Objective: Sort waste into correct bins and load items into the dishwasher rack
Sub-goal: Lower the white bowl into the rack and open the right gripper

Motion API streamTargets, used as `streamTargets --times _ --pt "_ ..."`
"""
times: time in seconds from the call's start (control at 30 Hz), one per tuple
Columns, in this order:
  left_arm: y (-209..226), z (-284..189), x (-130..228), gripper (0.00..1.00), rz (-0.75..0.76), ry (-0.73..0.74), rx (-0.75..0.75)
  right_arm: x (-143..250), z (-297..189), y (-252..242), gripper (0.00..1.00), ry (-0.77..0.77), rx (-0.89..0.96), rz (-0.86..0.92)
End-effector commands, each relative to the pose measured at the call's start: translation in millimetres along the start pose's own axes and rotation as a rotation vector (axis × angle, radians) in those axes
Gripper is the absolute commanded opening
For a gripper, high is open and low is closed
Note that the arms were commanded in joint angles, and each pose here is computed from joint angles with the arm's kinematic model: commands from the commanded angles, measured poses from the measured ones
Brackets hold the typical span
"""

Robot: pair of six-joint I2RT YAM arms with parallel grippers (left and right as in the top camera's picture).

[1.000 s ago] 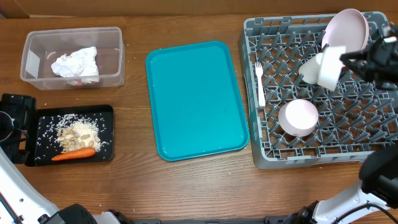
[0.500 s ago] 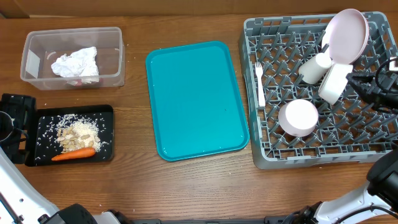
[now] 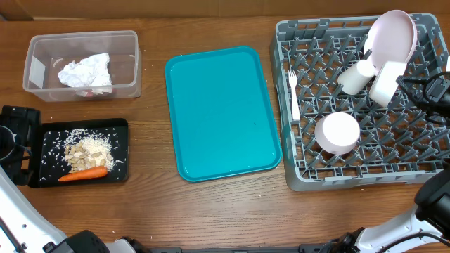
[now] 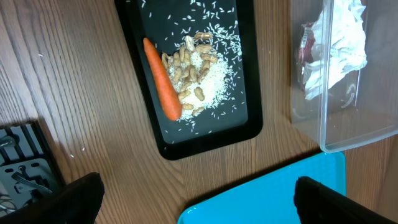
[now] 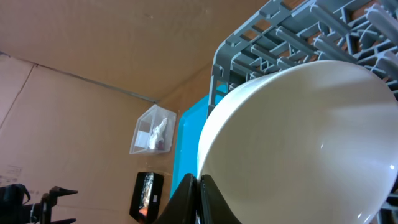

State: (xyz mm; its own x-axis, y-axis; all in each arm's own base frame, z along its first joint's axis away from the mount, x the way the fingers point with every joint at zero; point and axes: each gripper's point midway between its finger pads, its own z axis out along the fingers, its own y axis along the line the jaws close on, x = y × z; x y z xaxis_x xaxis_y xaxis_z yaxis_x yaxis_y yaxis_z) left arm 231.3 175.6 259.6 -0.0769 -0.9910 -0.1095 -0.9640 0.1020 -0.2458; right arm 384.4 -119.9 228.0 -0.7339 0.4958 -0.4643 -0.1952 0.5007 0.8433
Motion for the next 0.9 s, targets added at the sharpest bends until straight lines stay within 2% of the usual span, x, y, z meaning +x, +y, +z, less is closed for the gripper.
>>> streamTargets --times 0.0,0.23,0.63,0.8,0.87 --pt "1 1 0 1.0 -0.008 -0.003 -0.005 -3 0 0 0.04 -0.018 -0.029 -0.009" --pt "1 1 0 1.0 -0.008 -0.003 -0.005 2 10 -12 0.04 -0.02 -0.079 0.024" --pt "1 1 0 1.0 -0.008 -0.003 -0.005 5 17 -40 0.04 -0.006 -0.048 0.172" --pt "1 1 0 1.0 -0.008 -0.003 -0.005 9 9 -62 0.05 0.011 0.091 0.312" --pt "1 1 0 1.0 -0.008 -0.003 -0.005 9 -1 -70 0.08 0.01 0.178 0.368"
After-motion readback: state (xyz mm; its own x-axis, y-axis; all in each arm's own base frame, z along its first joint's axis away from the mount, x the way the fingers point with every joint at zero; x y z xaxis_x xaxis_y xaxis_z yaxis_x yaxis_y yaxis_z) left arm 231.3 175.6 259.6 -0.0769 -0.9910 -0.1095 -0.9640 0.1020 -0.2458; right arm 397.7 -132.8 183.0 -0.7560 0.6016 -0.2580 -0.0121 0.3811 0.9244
